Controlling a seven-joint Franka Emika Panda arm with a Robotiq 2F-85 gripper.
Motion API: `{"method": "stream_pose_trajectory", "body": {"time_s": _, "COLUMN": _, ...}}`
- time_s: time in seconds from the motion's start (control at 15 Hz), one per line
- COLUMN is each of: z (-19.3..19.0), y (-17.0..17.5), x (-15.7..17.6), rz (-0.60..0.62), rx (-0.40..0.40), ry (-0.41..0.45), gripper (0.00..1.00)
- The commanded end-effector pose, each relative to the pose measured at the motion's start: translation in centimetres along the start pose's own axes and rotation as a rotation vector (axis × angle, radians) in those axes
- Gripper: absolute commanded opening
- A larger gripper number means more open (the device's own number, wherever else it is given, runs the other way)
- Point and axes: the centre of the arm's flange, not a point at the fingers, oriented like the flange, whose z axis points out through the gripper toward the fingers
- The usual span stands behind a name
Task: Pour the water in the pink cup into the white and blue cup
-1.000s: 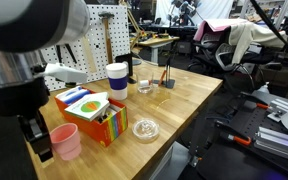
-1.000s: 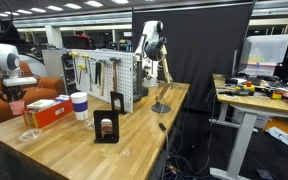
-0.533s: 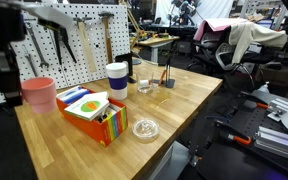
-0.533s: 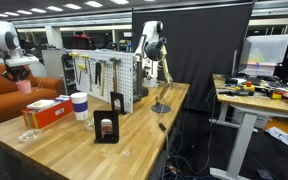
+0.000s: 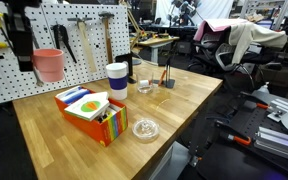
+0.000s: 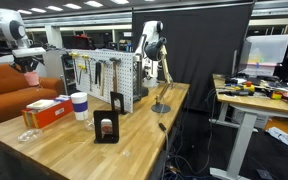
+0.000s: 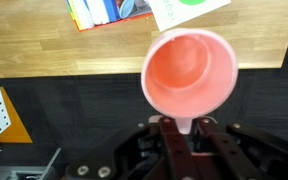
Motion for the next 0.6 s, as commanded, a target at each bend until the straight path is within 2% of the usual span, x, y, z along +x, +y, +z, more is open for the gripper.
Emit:
{"method": "stream_pose_trajectory", "body": {"time_s": 0.0, "z": 0.1, "y": -0.1, "x": 0.1, "rz": -0.002, "rx": 0.002, "ry": 0.000, "gripper": 0.15}}
{"method": "stream_pose_trajectory", "body": {"time_s": 0.13, "z": 0.0, "y": -0.1, "x": 0.0, "rz": -0.001, "rx": 0.001, "ry": 0.000, "gripper": 0.15}}
{"method": "stream_pose_trajectory", "body": {"time_s": 0.2, "z": 0.0, "y": -0.1, "x": 0.0, "rz": -0.001, "rx": 0.001, "ry": 0.000, "gripper": 0.04}}
{"method": "stream_pose_trajectory", "body": {"time_s": 0.33, "z": 0.4, "y": 0.5, "x": -0.1, "rz": -0.028, "rx": 0.035, "ry": 0.043, "gripper": 0.04}}
{"method": "stream_pose_trajectory", "body": {"time_s": 0.53, "z": 0.5, "y": 2.4, "x": -1.2, "rz": -0.052, "rx": 0.073, "ry": 0.052, "gripper": 0.04}}
